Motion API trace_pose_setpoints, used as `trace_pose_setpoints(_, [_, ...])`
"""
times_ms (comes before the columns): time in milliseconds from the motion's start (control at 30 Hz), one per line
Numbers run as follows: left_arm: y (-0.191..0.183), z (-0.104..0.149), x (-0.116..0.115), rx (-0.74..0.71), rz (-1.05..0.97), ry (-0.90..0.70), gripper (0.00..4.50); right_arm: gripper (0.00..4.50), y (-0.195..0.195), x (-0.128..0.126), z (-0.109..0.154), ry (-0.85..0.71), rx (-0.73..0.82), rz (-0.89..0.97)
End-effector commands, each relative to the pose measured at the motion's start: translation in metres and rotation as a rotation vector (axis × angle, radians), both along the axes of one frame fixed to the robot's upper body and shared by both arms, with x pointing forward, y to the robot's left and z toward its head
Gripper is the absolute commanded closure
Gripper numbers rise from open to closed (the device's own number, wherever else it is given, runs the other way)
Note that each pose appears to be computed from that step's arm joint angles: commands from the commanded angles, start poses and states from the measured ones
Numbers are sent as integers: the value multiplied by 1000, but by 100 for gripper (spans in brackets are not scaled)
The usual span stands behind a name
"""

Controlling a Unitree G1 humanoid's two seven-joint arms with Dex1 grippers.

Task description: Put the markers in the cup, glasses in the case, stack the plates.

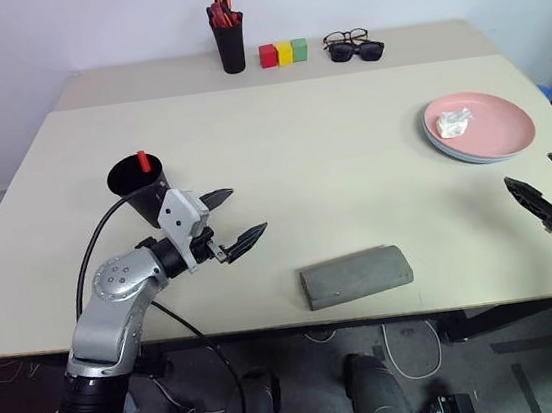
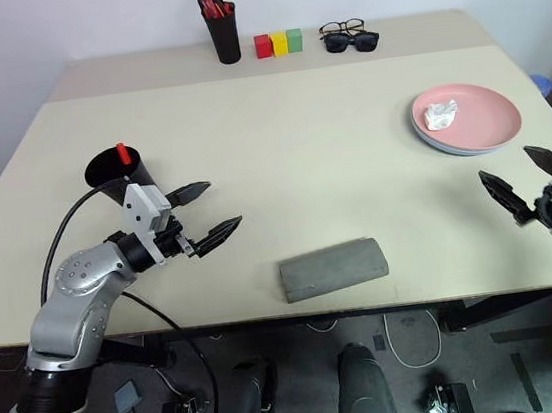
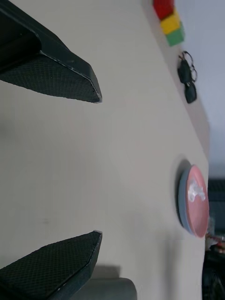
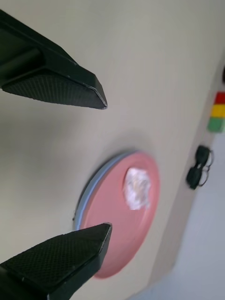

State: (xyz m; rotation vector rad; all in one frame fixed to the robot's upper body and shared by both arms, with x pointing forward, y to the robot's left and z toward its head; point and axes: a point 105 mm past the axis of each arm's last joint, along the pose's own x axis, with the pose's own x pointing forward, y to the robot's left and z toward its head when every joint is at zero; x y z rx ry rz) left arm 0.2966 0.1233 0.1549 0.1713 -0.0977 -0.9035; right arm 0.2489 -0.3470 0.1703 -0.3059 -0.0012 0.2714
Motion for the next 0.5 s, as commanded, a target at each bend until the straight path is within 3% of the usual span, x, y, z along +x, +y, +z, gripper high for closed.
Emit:
trace_pose_setpoints(33, [24, -2, -18, -2, 32, -17, 0, 57, 4, -36, 8, 40, -10, 51])
trace_pose_setpoints(167, [43, -18, -31, 77, 97, 12, 0, 57, 0, -63, 5, 99, -10, 36])
trace_pose_setpoints(500, [54, -19, -45, 112, 98, 40, 0, 57, -4, -84, 7, 121, -9, 6])
